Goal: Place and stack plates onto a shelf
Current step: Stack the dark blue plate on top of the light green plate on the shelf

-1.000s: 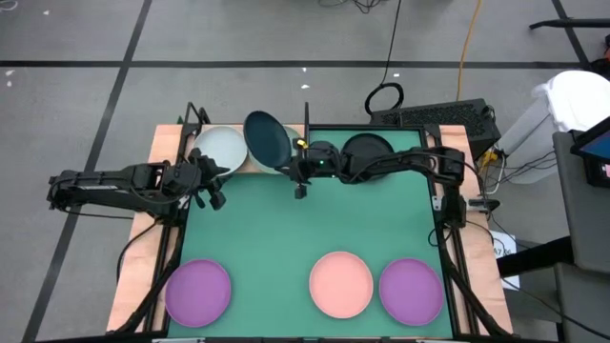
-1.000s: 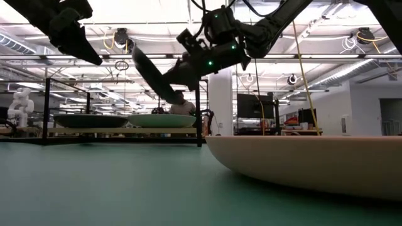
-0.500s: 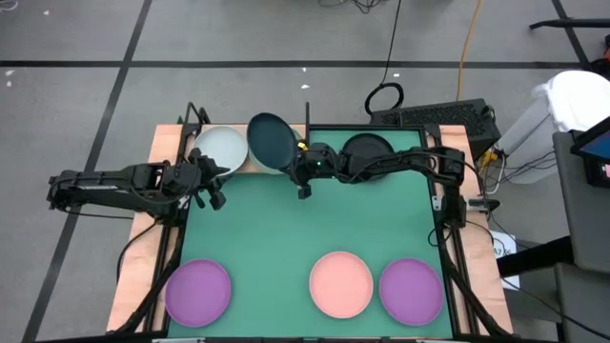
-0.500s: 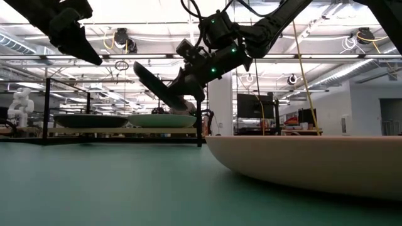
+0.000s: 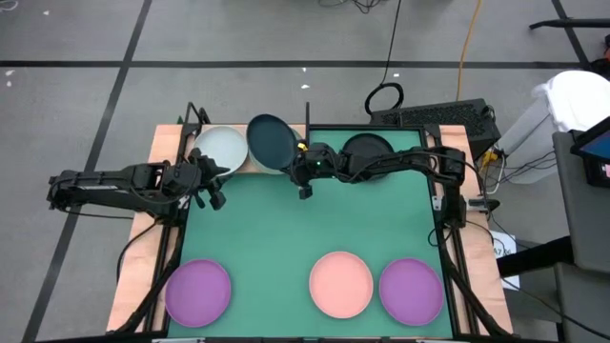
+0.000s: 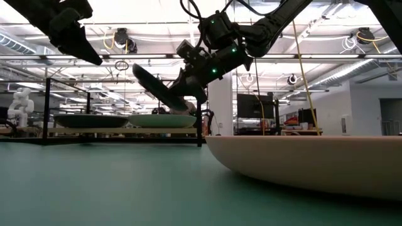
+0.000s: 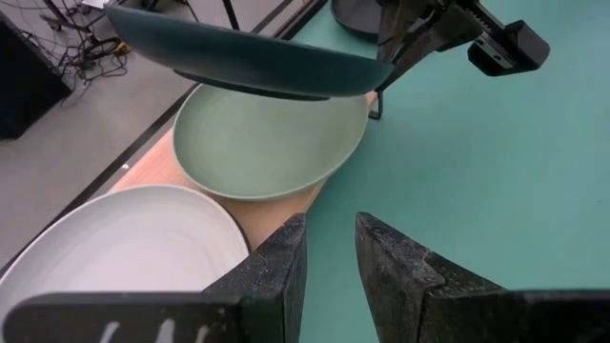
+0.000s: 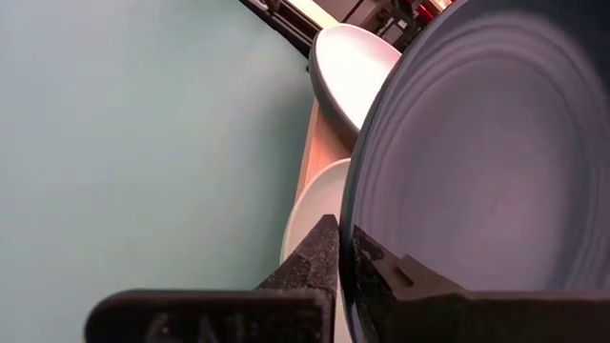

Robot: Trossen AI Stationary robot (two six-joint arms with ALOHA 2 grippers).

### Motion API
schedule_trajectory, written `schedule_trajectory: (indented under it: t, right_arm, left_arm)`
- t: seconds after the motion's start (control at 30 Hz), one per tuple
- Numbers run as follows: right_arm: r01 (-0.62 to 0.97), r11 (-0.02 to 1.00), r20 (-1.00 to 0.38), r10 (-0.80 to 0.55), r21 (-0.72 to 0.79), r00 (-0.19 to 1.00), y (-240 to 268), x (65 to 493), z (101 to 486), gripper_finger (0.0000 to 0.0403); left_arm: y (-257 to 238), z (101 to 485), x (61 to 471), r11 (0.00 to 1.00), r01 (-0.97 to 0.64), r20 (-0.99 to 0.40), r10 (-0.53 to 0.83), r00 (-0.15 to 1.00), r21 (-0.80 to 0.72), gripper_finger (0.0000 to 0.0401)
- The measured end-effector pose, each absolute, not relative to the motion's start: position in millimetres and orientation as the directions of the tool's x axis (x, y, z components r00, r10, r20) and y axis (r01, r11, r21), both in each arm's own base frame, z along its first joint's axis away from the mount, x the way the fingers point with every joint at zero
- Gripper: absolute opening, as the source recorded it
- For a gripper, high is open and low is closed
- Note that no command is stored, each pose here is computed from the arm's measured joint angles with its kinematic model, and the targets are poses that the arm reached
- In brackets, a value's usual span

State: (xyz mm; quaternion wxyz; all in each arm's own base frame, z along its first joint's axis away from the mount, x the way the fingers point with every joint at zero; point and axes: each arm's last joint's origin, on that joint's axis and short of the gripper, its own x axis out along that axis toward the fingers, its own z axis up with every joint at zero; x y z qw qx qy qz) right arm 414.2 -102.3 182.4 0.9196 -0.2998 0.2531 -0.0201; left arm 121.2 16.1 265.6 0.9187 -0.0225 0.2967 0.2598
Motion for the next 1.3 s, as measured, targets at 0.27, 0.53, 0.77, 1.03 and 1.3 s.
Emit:
schedule_trajectory:
  t: [0.27, 0.53, 0.77, 1.03, 1.3]
  right_arm:
    - [-0.115, 0.817, -0.457, -0.194, -0.566, 0.868, -102.7, 413.8, 181.8, 0.0010]
    - [-0.081, 0.815, -0.461, -0.240, -0.574, 0.855, -104.0, 413.3, 180.9, 0.0011]
    - [-0.054, 0.811, -0.461, -0.275, -0.583, 0.844, -106.4, 412.7, 180.6, 0.0023]
    - [0.009, 0.800, -0.451, -0.347, -0.601, 0.822, -109.1, 412.1, 180.6, 0.0073]
    - [0.029, 0.800, -0.414, -0.340, -0.599, 0.844, -105.0, 413.5, 186.5, 0.0095]
  left_arm:
    - [16.1, 265.6, 121.3, 0.864, -0.491, -0.556, 0.464, 0.689, 0.112, 0.0099]
    - [16.1, 265.6, 121.3, 0.864, -0.491, -0.556, 0.464, 0.690, 0.112, 0.0099]
    - [16.1, 265.6, 121.3, 0.864, -0.491, -0.556, 0.464, 0.690, 0.112, 0.0099]
    - [16.1, 265.6, 121.3, 0.864, -0.491, -0.556, 0.464, 0.689, 0.112, 0.0099]
    - [16.1, 265.5, 121.2, 0.865, -0.489, -0.557, 0.464, 0.689, 0.116, 0.0099]
